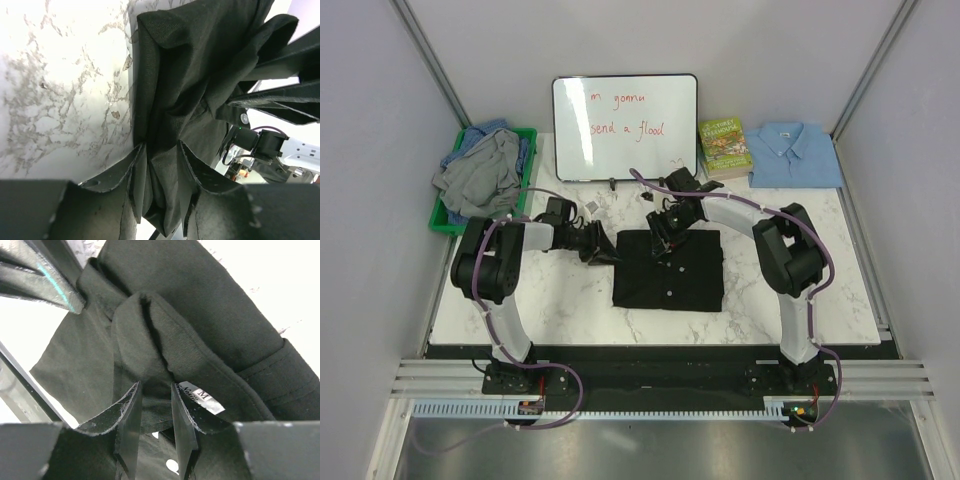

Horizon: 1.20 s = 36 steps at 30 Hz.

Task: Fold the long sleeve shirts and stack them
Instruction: Fold the shirt

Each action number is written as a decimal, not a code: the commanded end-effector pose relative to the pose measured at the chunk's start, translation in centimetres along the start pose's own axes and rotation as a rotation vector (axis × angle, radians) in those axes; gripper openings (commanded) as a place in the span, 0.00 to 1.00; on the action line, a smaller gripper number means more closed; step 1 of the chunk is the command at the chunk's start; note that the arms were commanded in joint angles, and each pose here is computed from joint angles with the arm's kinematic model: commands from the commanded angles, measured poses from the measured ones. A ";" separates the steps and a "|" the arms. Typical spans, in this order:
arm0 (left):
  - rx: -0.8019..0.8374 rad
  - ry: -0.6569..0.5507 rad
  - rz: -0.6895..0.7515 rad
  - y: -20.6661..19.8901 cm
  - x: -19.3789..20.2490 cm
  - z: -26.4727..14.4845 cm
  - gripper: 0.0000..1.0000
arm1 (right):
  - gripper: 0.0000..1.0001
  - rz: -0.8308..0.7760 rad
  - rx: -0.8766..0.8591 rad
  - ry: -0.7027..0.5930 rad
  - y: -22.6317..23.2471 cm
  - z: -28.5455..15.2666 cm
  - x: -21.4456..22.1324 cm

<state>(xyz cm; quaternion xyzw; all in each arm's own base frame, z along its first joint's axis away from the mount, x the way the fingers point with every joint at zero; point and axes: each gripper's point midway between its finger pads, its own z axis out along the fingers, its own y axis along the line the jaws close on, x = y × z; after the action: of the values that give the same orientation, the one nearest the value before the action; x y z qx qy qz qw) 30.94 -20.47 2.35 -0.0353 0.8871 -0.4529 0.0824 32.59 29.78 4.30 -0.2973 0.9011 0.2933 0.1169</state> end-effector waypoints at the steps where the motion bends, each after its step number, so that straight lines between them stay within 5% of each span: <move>1: 0.061 0.012 -0.008 -0.8 0.6 0.4 0.38 | 0.37 0.004 0.000 0.002 -0.6 0.6 0.1; 13: 0.131 0.020 0.044 -2.2 0.8 1.6 0.36 | 0.38 0.005 -0.007 0.003 -0.6 0.8 0.1; 16: 0.114 0.018 0.021 -1.7 0.8 1.7 0.27 | 0.39 0.001 -0.019 -0.008 -0.2 0.4 -0.2; 20: 0.105 0.019 0.031 -2.2 0.7 1.3 0.02 | 0.46 0.028 -0.065 -0.059 0.5 -2.4 -1.2; 24: 0.064 0.032 0.029 -1.5 0.8 1.1 0.02 | 0.51 0.106 -0.077 -0.120 -1.3 -7.3 -0.9; 31: 0.031 0.066 -0.024 0.3 1.1 1.9 0.02 | 0.53 0.384 -0.075 -0.171 -5.6 -13.5 6.0; 36: 0.023 0.086 -0.028 0.8 1.1 2.2 0.02 | 0.37 0.547 0.028 -0.124 -9.4 -12.8 10.8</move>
<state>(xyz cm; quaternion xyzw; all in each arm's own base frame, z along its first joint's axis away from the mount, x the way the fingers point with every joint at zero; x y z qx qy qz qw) 29.89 -22.39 1.45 -0.0387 0.8746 -0.4820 0.0348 32.02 11.80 9.02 -0.0548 0.9285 0.3359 0.1485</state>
